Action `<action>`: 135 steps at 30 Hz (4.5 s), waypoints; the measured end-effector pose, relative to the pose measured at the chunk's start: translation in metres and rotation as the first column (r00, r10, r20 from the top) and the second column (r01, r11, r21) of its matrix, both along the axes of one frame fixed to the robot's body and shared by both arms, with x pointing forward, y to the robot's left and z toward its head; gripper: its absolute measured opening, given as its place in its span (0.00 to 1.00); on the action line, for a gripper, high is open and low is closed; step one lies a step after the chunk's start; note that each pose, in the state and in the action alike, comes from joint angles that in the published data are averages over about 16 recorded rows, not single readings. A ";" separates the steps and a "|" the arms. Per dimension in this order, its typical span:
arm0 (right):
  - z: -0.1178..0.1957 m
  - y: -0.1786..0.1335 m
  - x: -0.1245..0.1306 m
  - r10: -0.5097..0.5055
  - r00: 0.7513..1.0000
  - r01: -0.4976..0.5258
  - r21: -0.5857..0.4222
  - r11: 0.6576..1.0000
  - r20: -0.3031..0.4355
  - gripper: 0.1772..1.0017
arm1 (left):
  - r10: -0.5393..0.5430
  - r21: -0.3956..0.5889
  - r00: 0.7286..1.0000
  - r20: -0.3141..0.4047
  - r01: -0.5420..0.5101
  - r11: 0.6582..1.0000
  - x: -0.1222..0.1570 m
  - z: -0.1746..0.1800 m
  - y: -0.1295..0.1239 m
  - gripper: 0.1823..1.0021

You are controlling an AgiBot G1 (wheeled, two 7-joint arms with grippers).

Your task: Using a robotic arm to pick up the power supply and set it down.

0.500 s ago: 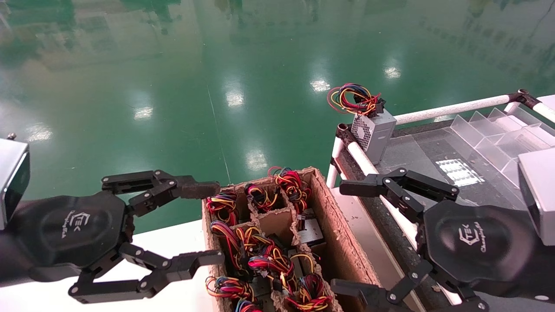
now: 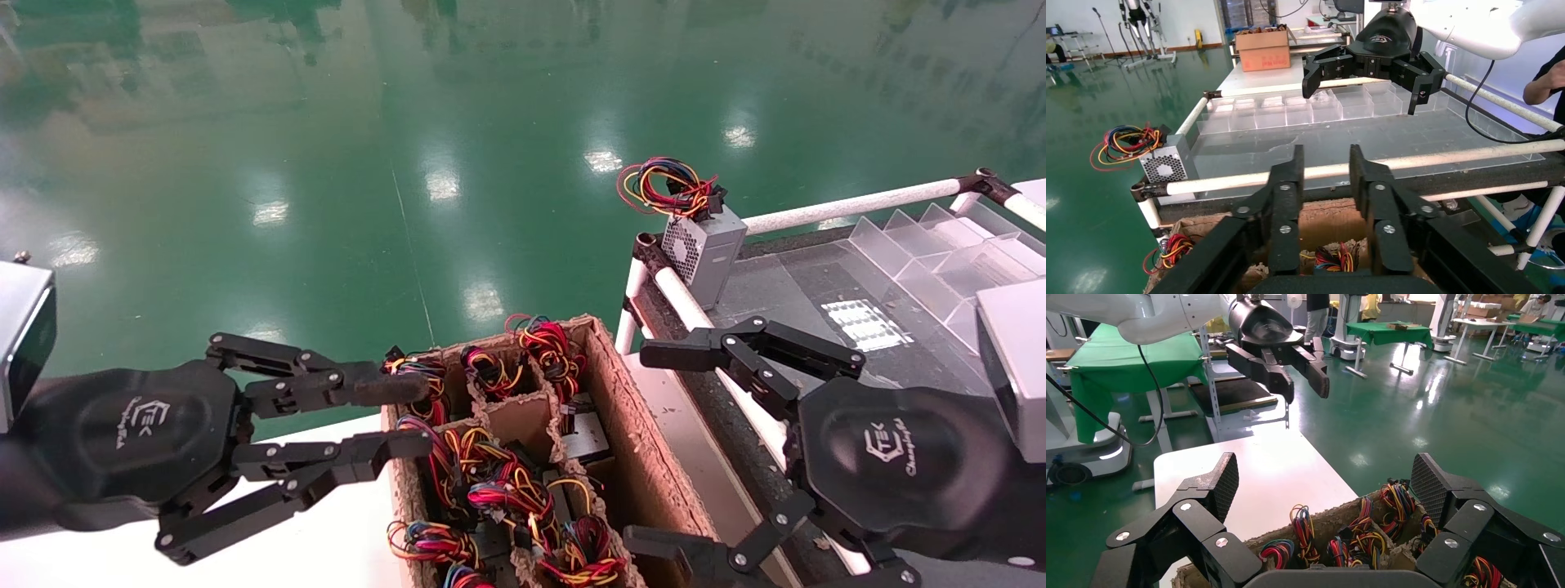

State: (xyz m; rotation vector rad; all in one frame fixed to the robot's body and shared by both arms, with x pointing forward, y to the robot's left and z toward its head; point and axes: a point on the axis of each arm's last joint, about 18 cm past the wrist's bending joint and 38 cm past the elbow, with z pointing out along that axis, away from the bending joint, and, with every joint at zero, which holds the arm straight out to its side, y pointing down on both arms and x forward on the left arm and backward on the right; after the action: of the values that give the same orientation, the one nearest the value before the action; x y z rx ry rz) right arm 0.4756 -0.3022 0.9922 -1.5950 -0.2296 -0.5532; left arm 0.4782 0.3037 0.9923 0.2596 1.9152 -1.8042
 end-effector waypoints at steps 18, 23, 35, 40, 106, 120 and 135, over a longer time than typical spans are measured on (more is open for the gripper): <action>0.000 0.000 0.000 0.000 1.000 0.000 0.000 1.000 0.000 1.00 | 0.000 0.000 1.000 0.000 0.000 1.000 0.000 0.000 0.000 0.04; 0.000 0.000 0.000 0.000 1.000 0.000 0.000 1.000 0.000 1.00 | 0.000 0.000 1.000 0.000 0.000 1.000 0.000 0.000 0.000 0.02; -0.001 -0.001 0.011 -0.037 0.999 0.037 0.007 0.999 -0.005 1.00 | 0.000 0.000 1.000 0.000 0.000 1.000 0.000 0.000 0.000 0.08; -0.002 -0.003 0.030 -0.088 0.996 0.089 0.022 0.996 -0.011 1.00 | 0.000 0.000 1.000 0.000 0.000 1.000 0.000 0.000 0.000 0.14; -0.037 0.078 0.233 -0.413 0.889 0.397 -0.119 0.910 -0.198 0.87 | 0.001 -0.001 1.000 0.000 -0.001 1.000 0.000 0.000 0.000 1.00; -0.047 0.076 0.232 -0.407 0.892 0.385 -0.139 0.912 -0.196 0.53 | 0.001 -0.001 1.000 0.000 -0.001 1.000 0.000 0.000 0.000 1.00; -0.051 0.067 0.231 -0.410 0.890 0.393 -0.121 0.912 -0.198 0.16 | 0.001 -0.001 1.000 0.000 -0.001 1.000 0.000 0.000 0.000 1.00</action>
State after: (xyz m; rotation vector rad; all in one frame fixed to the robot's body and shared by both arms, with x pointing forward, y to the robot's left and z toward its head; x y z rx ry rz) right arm 0.7068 -0.2355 0.9412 -1.7768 0.2577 -0.6843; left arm 0.4783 0.3039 0.9924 0.2589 1.9145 -1.8042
